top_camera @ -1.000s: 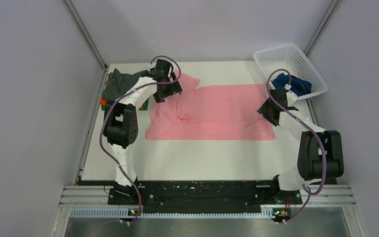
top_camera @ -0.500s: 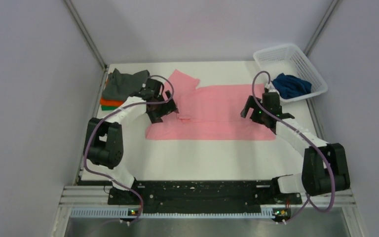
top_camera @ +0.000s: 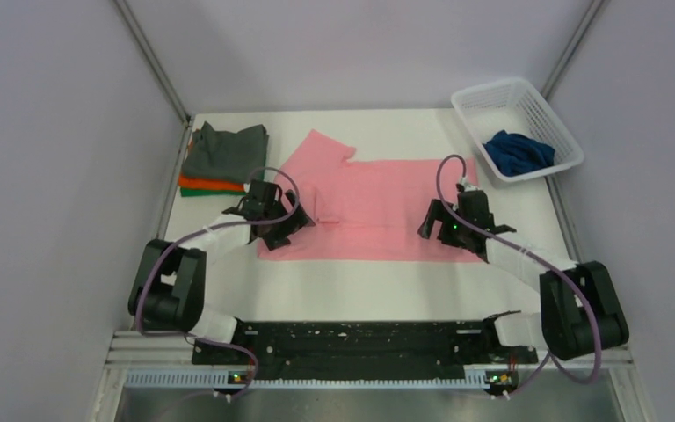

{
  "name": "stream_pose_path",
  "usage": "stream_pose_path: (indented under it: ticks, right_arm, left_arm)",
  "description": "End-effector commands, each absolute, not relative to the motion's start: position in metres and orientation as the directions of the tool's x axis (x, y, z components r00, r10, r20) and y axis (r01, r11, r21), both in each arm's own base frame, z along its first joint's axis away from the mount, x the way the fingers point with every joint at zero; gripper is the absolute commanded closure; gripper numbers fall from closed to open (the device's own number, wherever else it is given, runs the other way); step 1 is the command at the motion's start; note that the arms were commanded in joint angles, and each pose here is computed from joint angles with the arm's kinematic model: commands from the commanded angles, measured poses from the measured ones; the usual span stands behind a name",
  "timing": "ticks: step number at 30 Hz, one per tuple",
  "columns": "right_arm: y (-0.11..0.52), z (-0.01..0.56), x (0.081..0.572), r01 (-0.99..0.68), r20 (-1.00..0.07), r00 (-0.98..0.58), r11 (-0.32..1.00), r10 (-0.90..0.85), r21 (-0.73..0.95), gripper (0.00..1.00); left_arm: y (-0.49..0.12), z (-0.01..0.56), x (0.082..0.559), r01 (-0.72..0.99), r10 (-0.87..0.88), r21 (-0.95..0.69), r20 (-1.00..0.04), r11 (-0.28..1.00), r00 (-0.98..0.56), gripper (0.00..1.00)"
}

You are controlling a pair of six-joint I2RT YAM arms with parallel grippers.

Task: Fold and stack the t-shirts
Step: Fold the flattened tshirt in 1/3 of the way

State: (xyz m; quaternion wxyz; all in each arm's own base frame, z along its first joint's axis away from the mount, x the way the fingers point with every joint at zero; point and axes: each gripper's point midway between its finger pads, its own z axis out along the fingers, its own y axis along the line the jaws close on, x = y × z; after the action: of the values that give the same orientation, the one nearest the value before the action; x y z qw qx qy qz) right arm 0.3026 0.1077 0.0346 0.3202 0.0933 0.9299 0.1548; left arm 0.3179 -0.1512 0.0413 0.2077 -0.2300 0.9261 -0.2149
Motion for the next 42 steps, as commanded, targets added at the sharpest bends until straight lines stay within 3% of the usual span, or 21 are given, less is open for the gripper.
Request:
stream_pose_path:
  ticks: [1, 6, 13, 22, 36, 42]
  right_arm:
    - [0.096, -0.003, 0.215, 0.16, -0.386, -0.88, 0.938, 0.276, 0.307, 0.01]
    - [0.102, 0.008, 0.168, 0.214, -0.319, -0.888, 0.912, 0.331, 0.35, 0.01]
    - [0.113, 0.046, 0.154, 0.211, -0.335, -0.868, 0.882, 0.367, 0.421, 0.01]
    - [0.12, 0.094, 0.196, 0.086, -0.526, -0.769, 0.873, 0.365, 0.48, 0.01]
    - [0.103, 0.115, 0.212, 0.104, -0.622, -0.684, 0.895, 0.381, 0.434, 0.01]
    - [0.094, 0.131, 0.22, 0.119, -0.67, -0.628, 0.9, 0.395, 0.42, 0.01]
  left_arm:
    - [-0.128, 0.004, 0.233, -0.472, -0.563, -0.395, -0.15, 0.788, -0.813, 0.01]
    - [-0.102, 0.01, 0.172, -0.527, -0.6, -0.341, -0.157, 0.778, -0.784, 0.01]
    - [-0.101, 0.054, 0.143, -0.469, -0.577, -0.417, -0.181, 0.779, -0.796, 0.01]
    - [-0.154, 0.097, 0.186, -0.254, -0.489, -0.643, -0.215, 0.723, -0.846, 0.01]
    - [-0.214, 0.068, 0.268, -0.149, -0.37, -0.577, -0.286, 0.803, -0.884, 0.01]
    - [-0.256, 0.082, 0.31, -0.034, -0.298, -0.625, -0.323, 0.78, -0.898, 0.01]
